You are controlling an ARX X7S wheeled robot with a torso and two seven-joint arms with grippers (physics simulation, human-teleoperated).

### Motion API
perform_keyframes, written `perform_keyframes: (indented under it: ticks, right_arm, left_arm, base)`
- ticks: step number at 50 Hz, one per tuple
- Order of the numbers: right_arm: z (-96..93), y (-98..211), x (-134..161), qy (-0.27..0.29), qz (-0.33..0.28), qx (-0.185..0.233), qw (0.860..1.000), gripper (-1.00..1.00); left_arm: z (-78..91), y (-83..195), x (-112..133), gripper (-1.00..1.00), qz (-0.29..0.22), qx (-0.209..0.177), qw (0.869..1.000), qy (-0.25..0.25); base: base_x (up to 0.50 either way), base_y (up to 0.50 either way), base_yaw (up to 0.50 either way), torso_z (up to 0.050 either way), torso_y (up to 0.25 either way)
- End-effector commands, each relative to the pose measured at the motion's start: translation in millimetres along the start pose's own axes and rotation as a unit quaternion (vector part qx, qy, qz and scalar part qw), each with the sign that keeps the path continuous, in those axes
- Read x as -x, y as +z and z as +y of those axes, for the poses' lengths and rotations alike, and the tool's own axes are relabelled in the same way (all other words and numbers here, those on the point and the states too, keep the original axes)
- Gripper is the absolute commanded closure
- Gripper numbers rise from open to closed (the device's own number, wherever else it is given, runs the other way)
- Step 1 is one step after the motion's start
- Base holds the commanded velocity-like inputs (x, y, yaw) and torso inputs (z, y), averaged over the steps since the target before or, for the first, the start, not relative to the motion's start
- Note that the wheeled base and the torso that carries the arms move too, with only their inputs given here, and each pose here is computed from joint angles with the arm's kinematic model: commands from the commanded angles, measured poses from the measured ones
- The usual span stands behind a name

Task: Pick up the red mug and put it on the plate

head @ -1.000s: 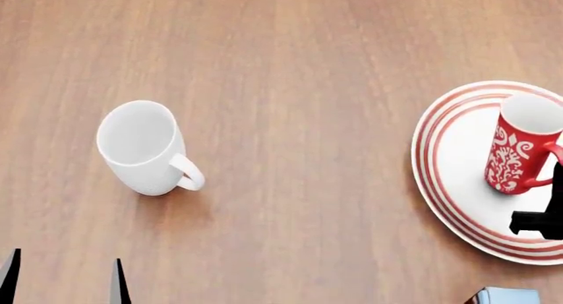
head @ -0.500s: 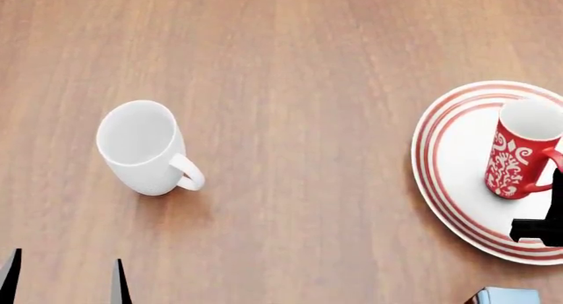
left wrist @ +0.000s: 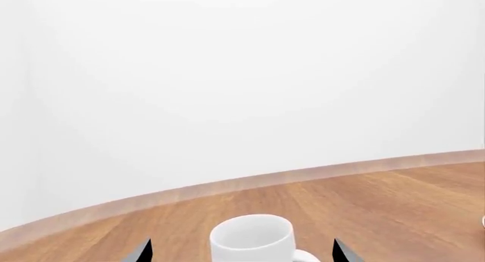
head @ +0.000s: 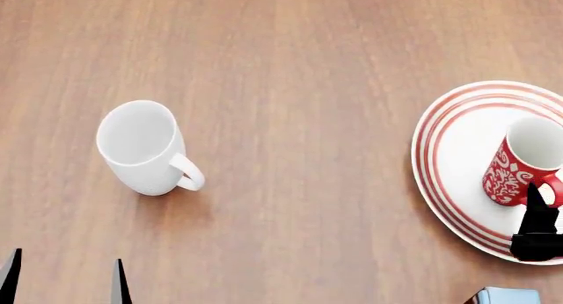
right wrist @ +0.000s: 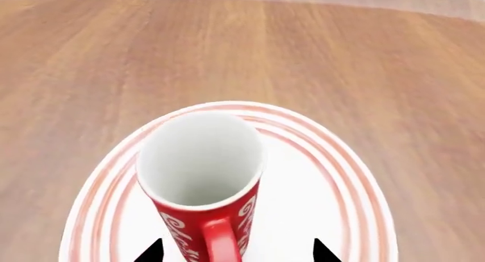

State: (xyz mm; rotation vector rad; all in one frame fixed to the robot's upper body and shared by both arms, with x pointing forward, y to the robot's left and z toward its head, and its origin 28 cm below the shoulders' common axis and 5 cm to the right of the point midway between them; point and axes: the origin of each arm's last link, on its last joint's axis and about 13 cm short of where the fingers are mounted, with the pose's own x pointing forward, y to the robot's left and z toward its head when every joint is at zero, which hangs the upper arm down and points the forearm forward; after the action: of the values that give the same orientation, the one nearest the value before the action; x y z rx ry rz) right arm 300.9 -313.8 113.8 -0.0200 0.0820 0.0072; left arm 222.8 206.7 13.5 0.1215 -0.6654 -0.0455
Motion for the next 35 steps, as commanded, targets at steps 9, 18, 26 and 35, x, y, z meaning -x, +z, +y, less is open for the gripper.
perform_keyframes:
  ticks: [9, 18, 26, 35]
  right_arm:
    - [-4.0, -7, 12, -0.005, 0.008, -0.002, 1.000, -1.00]
    - [-1.7, 0, 16, 0.011, -0.003, -0.002, 1.000, -1.00]
    - [1.9, 7, 21, 0.028, -0.018, 0.001, 0.999, -1.00]
    - [5.2, 18, 30, 0.045, -0.041, 0.008, 0.998, -1.00]
  left_arm:
    - [0.0, 0, 0, -1.00, -0.002, 0.000, 1.000, 0.000]
    - [0.0, 0, 0, -1.00, -0.004, 0.000, 1.000, 0.001]
    - [0.0, 0, 0, -1.00, -0.004, -0.001, 1.000, 0.001]
    - [0.0, 0, 0, -1.00, -0.006, 0.000, 1.000, 0.001]
  base:
    - [0.00, 0.00, 0.00, 0.000, 0.000]
    - [0.00, 0.00, 0.00, 0.000, 0.000]
    - [0.00, 0.00, 0.00, 0.000, 0.000]
    - [0.00, 0.00, 0.00, 0.000, 0.000]
